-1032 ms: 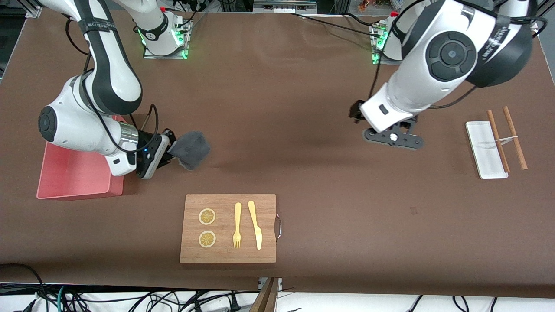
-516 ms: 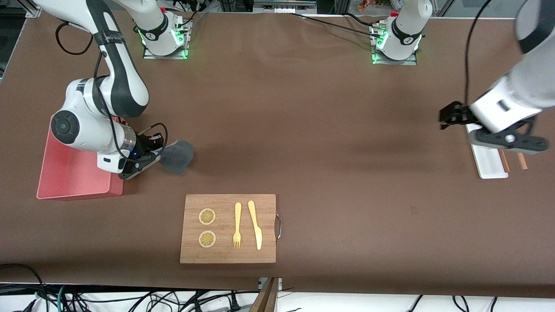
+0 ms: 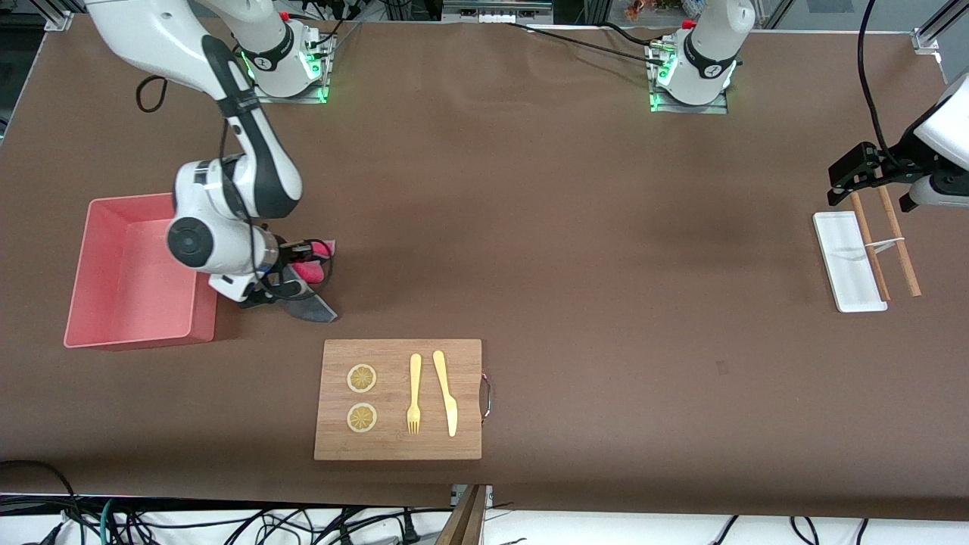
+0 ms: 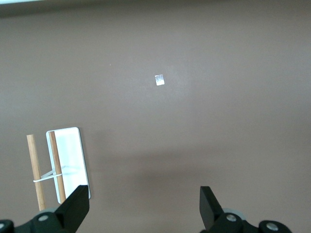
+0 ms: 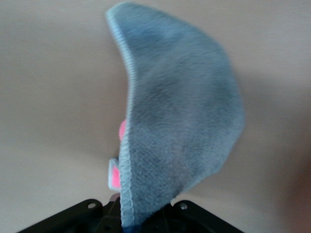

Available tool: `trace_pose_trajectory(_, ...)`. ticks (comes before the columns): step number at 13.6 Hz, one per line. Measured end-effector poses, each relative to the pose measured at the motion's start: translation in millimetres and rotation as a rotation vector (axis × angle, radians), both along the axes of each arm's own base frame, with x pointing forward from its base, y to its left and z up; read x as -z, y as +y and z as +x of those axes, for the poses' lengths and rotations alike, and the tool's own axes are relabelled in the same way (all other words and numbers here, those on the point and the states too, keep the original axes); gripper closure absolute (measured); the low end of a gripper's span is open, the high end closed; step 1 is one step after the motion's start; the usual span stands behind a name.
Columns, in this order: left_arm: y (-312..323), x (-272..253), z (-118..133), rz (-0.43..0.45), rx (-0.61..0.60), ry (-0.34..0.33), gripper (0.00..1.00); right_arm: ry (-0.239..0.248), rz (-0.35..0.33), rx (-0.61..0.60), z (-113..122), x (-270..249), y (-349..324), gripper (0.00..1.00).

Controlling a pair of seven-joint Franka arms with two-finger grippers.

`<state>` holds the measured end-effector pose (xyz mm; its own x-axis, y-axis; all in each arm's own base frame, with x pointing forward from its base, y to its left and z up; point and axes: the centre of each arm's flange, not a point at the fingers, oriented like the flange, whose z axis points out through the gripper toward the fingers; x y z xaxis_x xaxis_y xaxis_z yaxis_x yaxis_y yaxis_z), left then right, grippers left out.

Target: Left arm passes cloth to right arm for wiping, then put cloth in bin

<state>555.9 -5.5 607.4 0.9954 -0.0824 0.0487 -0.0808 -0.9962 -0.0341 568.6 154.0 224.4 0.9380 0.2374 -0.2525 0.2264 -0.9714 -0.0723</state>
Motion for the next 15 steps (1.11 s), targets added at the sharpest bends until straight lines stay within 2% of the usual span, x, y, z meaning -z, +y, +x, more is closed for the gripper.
trace_pose_trajectory(3, -2.8, 5.9, -3.1, -0.001, 0.003, 0.032, 0.0, -0.015, -0.034, 0.055, -13.8, -0.8, 71.1, 0.96)
trace_pose_trajectory(5, -0.3, 2.6, -3.3, -0.007, -0.004, 0.027, 0.0, -0.021, -0.037, 0.097, -27.5, -0.7, 128.0, 0.96)
trace_pose_trajectory(8, 2.0, -12.7, -4.0, -0.017, -0.014, 0.01, 0.0, -0.035, -0.022, 0.161, -45.0, -2.1, 204.8, 0.96)
trace_pose_trajectory(10, 7.9, -26.3, -3.9, -0.044, -0.039, -0.013, 0.0, -0.04, 0.018, 0.209, -49.1, -13.7, 242.1, 0.96)
trace_pose_trajectory(12, 19.9, -32.3, -5.2, -0.05, -0.062, -0.016, 0.0, -0.04, 0.068, 0.242, -49.7, -31.7, 267.6, 0.96)
trace_pose_trajectory(15, 22.2, -32.3, -6.1, -0.051, -0.066, -0.008, 0.0, -0.033, 0.068, 0.278, -39.3, -37.5, 259.6, 0.96)
